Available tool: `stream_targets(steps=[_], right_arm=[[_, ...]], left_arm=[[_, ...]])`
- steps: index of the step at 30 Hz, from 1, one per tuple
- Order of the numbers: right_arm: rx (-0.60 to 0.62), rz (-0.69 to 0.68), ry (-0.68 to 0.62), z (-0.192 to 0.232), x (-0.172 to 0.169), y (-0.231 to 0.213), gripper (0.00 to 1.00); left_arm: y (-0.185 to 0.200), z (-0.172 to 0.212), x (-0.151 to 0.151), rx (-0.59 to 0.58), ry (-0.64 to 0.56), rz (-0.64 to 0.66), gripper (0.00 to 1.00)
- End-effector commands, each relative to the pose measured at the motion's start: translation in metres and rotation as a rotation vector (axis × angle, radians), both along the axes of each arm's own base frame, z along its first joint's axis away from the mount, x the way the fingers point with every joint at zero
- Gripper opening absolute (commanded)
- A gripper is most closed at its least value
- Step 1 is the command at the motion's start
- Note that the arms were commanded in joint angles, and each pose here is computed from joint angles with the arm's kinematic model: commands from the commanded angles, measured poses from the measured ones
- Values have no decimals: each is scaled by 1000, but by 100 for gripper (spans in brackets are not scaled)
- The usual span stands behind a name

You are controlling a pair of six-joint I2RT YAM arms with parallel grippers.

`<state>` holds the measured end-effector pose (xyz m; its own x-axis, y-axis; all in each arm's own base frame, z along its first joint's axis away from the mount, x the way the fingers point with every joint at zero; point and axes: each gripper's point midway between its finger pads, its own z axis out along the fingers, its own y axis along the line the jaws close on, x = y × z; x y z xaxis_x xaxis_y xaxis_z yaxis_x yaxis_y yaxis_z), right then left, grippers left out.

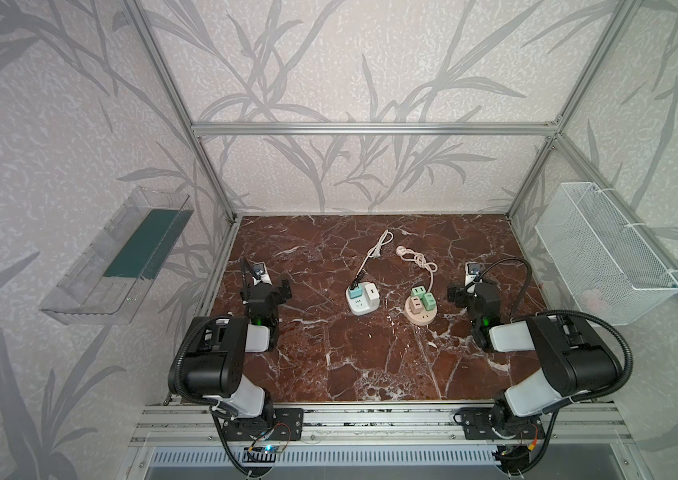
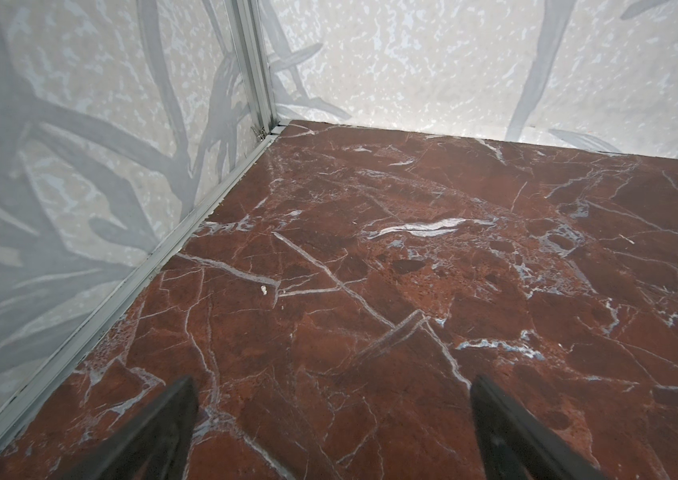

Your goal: Insert the plug

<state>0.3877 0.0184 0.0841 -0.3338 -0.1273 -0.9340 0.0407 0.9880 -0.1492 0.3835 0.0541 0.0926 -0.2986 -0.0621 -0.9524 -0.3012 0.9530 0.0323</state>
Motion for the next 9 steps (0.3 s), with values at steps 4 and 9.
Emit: stream_targets(steps=[4, 9], right_arm=[[26, 76, -20, 9, 11, 13, 99], [36, 86, -18, 8, 11, 13, 99]], left_arm=[[-1, 5, 6, 16, -8, -14, 99], [-1, 5, 6, 17, -8, -13, 99]])
